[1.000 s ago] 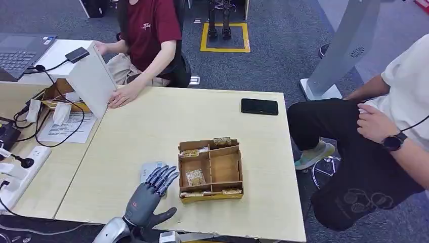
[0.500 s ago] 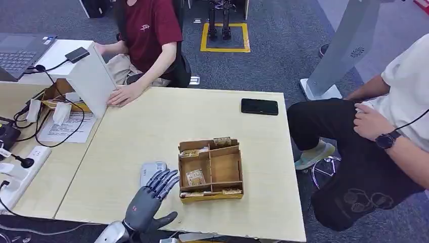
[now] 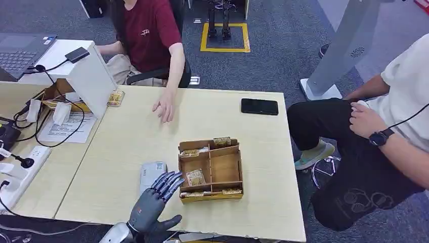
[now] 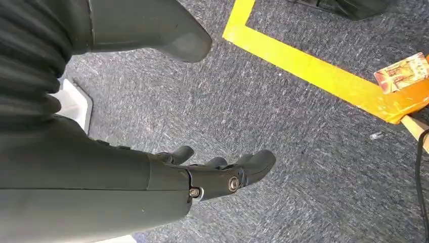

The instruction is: Pass the card to the sensor for recognition and then transmit it.

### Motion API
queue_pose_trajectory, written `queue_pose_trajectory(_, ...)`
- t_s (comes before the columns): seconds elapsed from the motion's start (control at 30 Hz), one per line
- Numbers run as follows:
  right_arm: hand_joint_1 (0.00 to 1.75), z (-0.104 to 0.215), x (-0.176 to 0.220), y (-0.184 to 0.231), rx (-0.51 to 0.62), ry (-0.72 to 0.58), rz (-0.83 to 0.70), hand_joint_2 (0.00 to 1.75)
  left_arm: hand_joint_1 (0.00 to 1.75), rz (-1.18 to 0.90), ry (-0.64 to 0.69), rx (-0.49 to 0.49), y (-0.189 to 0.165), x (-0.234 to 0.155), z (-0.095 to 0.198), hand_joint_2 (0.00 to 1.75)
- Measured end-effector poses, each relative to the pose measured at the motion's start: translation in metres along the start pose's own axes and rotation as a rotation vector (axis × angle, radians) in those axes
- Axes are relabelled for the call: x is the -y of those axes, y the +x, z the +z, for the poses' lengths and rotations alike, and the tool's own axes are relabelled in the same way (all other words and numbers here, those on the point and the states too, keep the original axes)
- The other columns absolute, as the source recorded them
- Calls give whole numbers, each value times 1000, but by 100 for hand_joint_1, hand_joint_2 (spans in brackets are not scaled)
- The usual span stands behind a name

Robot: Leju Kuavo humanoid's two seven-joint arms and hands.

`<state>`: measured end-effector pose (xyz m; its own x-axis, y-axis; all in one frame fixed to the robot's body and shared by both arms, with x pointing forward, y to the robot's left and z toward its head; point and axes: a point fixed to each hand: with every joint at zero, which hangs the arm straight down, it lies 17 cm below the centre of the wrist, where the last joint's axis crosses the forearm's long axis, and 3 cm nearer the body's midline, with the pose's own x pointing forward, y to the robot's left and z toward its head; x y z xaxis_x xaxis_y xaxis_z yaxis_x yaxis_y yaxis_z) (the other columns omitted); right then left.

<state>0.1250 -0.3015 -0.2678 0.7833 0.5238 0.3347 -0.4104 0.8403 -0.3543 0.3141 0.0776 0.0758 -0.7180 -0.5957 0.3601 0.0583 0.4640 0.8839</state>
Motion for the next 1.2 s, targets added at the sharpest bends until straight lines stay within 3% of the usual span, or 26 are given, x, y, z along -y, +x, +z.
queue_pose_trajectory(1.2, 0, 0, -3, 3, 7, 11, 14, 175, 0, 58, -43, -28, -3, 19, -9, 175)
